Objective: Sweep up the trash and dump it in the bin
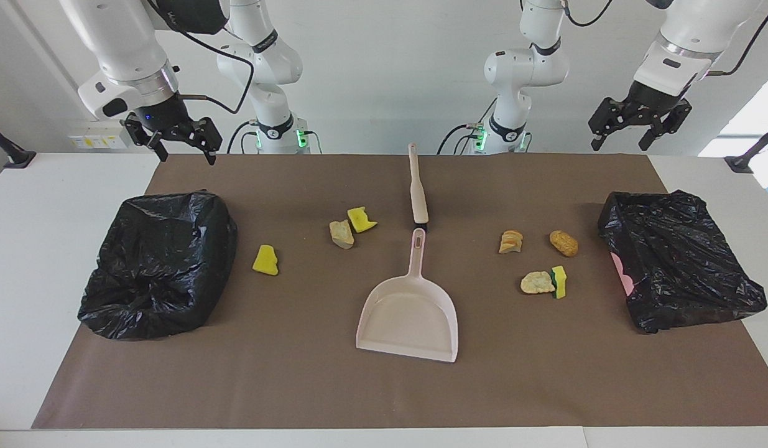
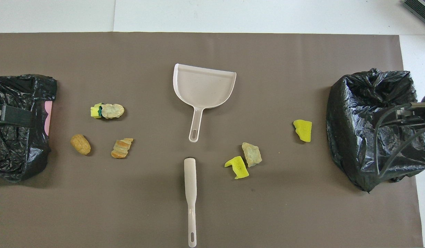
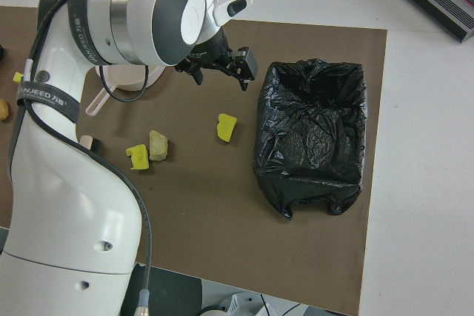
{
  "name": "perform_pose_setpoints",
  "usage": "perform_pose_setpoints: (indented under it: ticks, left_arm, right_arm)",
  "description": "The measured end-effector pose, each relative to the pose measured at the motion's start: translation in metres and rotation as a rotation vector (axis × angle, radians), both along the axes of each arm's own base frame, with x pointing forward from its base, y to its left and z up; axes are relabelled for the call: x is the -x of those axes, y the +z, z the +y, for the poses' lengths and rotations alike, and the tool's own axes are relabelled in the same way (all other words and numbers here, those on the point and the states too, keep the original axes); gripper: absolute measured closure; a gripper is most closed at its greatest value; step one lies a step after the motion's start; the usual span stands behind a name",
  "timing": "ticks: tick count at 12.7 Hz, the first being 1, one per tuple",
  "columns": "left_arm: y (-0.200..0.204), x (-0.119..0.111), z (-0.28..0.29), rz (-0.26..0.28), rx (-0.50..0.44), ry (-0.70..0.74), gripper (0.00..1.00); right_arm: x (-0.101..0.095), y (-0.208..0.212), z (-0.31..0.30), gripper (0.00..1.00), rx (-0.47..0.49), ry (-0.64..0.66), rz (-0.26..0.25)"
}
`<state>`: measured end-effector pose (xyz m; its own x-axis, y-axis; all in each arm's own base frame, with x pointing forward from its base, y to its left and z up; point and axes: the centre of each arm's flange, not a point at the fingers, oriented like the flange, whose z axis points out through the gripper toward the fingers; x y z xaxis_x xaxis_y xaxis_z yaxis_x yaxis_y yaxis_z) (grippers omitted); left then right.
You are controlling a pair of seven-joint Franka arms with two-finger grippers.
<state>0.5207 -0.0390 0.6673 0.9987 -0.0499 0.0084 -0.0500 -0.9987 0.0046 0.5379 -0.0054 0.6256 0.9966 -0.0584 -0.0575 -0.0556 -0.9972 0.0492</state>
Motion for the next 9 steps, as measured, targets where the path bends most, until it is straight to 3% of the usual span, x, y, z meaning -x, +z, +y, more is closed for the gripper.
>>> perform_pose_setpoints:
  ticks: [9]
  left_arm:
    - [-0.002,0.011,-0.006,0.009,0.023,-0.008,0.00]
  right_arm:
    - [-0.006,-0.013,0.030,0.00,-0.037,0.038,-0.027]
